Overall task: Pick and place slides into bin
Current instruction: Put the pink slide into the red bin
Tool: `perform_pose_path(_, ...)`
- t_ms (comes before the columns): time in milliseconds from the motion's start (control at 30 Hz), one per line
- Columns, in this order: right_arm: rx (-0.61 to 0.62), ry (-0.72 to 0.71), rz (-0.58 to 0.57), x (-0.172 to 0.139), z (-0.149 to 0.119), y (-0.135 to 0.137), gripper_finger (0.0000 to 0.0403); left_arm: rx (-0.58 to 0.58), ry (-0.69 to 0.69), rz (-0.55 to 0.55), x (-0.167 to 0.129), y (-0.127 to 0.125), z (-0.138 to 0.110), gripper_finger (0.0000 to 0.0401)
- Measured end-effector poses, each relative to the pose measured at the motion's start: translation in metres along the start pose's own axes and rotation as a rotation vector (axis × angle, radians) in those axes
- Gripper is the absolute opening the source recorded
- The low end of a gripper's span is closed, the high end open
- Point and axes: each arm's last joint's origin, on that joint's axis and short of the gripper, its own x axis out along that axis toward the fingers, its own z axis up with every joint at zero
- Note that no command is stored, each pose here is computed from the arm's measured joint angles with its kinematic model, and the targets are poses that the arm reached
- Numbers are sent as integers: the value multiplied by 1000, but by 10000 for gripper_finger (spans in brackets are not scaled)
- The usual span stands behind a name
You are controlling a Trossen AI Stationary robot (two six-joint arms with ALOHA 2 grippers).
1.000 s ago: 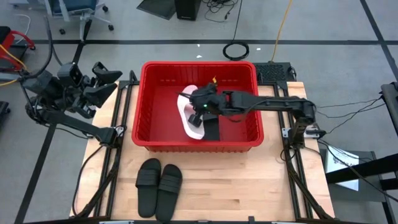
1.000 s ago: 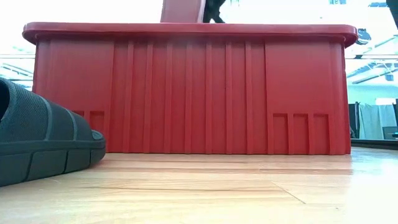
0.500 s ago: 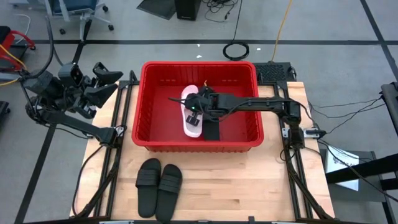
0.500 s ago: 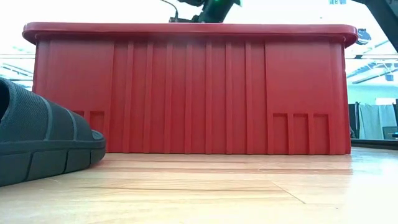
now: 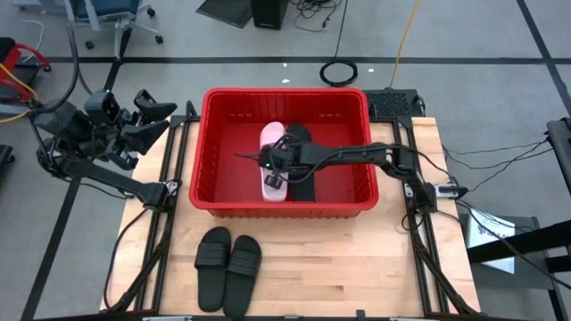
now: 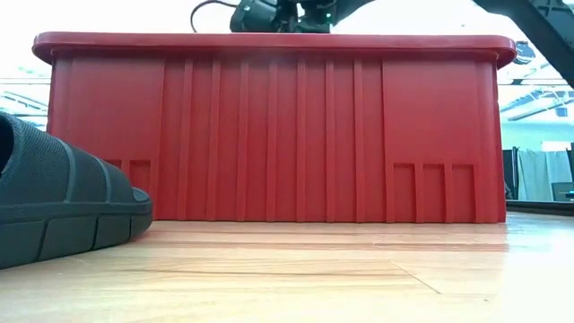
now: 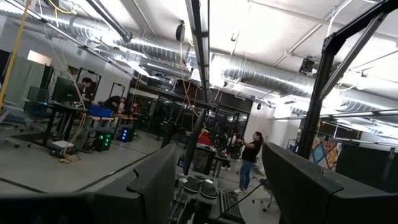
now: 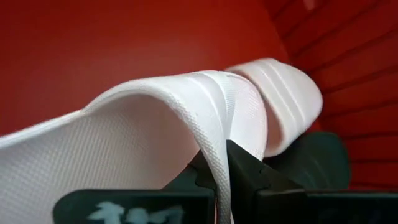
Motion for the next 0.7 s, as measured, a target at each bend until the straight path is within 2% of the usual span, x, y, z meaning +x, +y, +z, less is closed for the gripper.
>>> perform_pose_path(233, -6, 33, -2, 18, -6, 5, 9, -22, 3, 1, 0, 0, 0, 237)
perform_pose_path(433, -6, 41, 41, 20, -6, 5, 9, -28, 7, 1, 0, 0, -1, 237)
perform_pose_path(700, -3, 44, 33, 25, -5, -6, 9, -27, 7, 1, 0, 0, -1, 237)
